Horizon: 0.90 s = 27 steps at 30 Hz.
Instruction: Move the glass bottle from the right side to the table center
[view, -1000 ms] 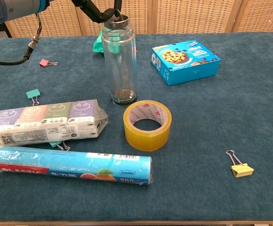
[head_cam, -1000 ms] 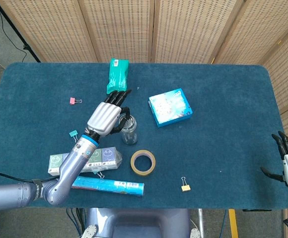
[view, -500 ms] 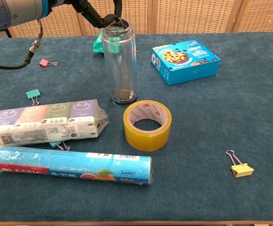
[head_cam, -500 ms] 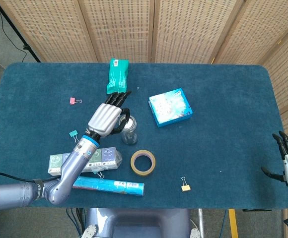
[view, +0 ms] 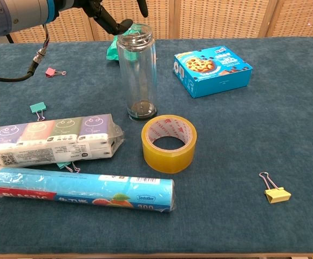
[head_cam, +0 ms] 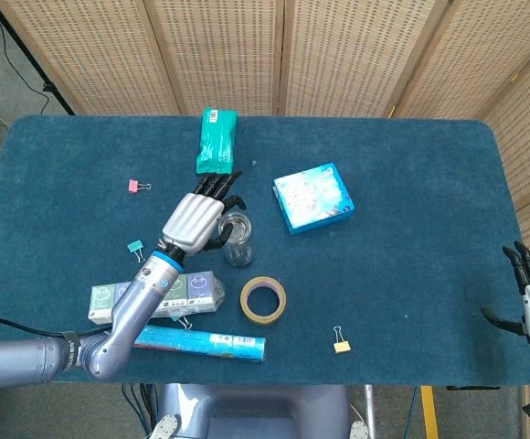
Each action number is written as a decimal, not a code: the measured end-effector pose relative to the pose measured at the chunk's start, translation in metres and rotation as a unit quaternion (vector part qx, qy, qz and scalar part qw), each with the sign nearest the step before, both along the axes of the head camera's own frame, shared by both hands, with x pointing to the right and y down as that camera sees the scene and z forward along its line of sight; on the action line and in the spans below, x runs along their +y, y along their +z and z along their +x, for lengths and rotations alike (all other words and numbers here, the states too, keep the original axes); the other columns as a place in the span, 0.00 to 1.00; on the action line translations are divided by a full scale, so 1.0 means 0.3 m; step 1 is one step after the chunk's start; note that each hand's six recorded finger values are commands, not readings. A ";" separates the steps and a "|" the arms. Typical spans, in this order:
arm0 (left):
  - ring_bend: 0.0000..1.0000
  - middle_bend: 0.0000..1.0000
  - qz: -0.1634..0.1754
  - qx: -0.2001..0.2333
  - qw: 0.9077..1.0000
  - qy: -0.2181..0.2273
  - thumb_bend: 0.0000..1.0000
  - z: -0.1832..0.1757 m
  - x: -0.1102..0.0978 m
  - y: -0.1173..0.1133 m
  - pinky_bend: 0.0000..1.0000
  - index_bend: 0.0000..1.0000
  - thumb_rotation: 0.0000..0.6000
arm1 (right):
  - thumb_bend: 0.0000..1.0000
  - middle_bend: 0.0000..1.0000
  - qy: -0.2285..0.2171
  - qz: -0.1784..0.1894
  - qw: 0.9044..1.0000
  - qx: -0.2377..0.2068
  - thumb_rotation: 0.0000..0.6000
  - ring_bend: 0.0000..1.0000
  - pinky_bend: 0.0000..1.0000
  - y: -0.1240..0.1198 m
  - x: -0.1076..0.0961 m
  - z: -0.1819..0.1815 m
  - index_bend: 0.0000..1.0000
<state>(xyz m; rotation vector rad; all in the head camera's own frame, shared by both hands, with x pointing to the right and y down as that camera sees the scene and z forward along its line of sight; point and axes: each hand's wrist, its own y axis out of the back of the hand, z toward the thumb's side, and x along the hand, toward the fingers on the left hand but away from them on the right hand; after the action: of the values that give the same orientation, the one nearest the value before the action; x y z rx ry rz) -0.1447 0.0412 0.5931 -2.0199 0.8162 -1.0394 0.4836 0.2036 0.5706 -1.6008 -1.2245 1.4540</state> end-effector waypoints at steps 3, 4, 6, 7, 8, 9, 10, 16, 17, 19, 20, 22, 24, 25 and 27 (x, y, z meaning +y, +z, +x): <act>0.00 0.00 0.004 0.007 1.000 -0.005 0.51 -0.009 -0.007 -0.016 0.00 0.30 1.00 | 0.20 0.00 -0.001 0.000 1.000 0.000 1.00 0.00 0.00 -0.001 0.001 -0.001 0.00; 0.00 0.00 0.006 0.010 1.000 -0.008 0.51 -0.015 -0.010 -0.023 0.00 0.29 1.00 | 0.20 0.00 -0.001 0.000 1.000 0.000 1.00 0.00 0.00 -0.001 0.001 -0.001 0.00; 0.00 0.00 0.012 0.014 1.000 -0.013 0.51 -0.035 -0.019 -0.042 0.00 0.26 1.00 | 0.20 0.00 -0.002 0.000 1.000 0.001 1.00 0.00 0.00 -0.002 0.002 -0.001 0.00; 0.00 0.00 0.015 0.015 1.000 -0.016 0.51 -0.045 -0.022 -0.050 0.00 0.23 1.00 | 0.20 0.00 -0.002 0.000 1.000 0.001 1.00 0.00 0.00 -0.002 0.002 -0.002 0.00; 0.00 0.00 0.019 0.015 1.000 -0.019 0.51 -0.064 -0.028 -0.061 0.00 0.19 1.00 | 0.20 0.00 -0.002 0.000 1.000 0.001 1.00 0.00 0.00 -0.002 0.003 -0.002 0.00; 0.00 0.00 0.023 0.014 0.999 -0.022 0.50 -0.081 -0.032 -0.068 0.00 0.17 1.00 | 0.20 0.00 -0.003 0.001 1.000 0.002 1.00 0.00 0.00 -0.002 0.003 -0.003 0.00; 0.00 0.00 0.028 0.012 0.999 -0.025 0.47 -0.100 -0.036 -0.076 0.00 0.13 1.00 | 0.20 0.00 -0.003 0.001 1.000 0.002 1.00 0.00 0.00 -0.002 0.003 -0.003 0.00; 0.00 0.00 0.069 -0.031 0.996 -0.056 0.02 -0.299 -0.039 -0.114 0.00 0.00 1.00 | 0.20 0.00 -0.008 0.001 1.000 0.004 1.00 0.00 0.00 -0.001 0.007 -0.015 0.00; 0.00 0.00 0.074 -0.038 0.995 -0.062 0.00 -0.334 -0.032 -0.117 0.00 0.00 1.00 | 0.20 0.00 -0.009 0.001 1.000 0.004 1.00 0.00 0.00 -0.001 0.008 -0.018 0.00; 0.00 0.00 0.081 -0.049 0.992 -0.078 0.00 -0.417 -0.006 -0.120 0.00 0.00 1.00 | 0.20 0.00 -0.011 0.003 1.000 0.004 1.00 0.00 0.00 -0.003 0.009 -0.025 0.00; 0.00 0.00 0.082 -0.052 0.992 -0.086 0.00 -0.454 0.007 -0.120 0.00 0.00 1.00 | 0.20 0.00 -0.012 0.003 1.000 0.005 1.00 0.00 0.00 -0.004 0.009 -0.027 0.00; 0.00 0.00 0.078 -0.054 0.990 -0.105 0.00 -0.538 0.044 -0.113 0.00 0.00 1.00 | 0.20 0.00 -0.017 0.003 1.000 0.007 1.00 0.00 0.00 -0.006 0.012 -0.034 0.00; 0.00 0.00 0.071 -0.054 0.988 -0.125 0.00 -0.629 0.087 -0.100 0.00 0.00 1.00 | 0.20 0.00 -0.022 0.003 1.000 0.011 1.00 0.00 0.00 -0.007 0.015 -0.040 0.00; 0.00 0.00 0.068 -0.056 0.987 -0.135 0.00 -0.672 0.108 -0.094 0.00 0.00 1.00 | 0.20 0.00 -0.023 0.003 1.000 0.013 1.00 0.00 0.00 -0.008 0.015 -0.041 0.00; 0.00 0.00 0.069 -0.066 0.982 -0.162 0.00 -0.785 0.160 -0.083 0.00 0.00 1.00 | 0.19 0.00 -0.027 0.005 0.999 0.020 1.00 0.00 0.00 -0.011 0.015 -0.042 0.00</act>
<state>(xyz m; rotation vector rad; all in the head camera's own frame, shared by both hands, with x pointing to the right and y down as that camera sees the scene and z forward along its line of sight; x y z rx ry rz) -0.3803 0.0893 0.5680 -1.7176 1.1377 -1.2455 0.4711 0.2082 0.5673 -1.5776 -1.1565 1.4376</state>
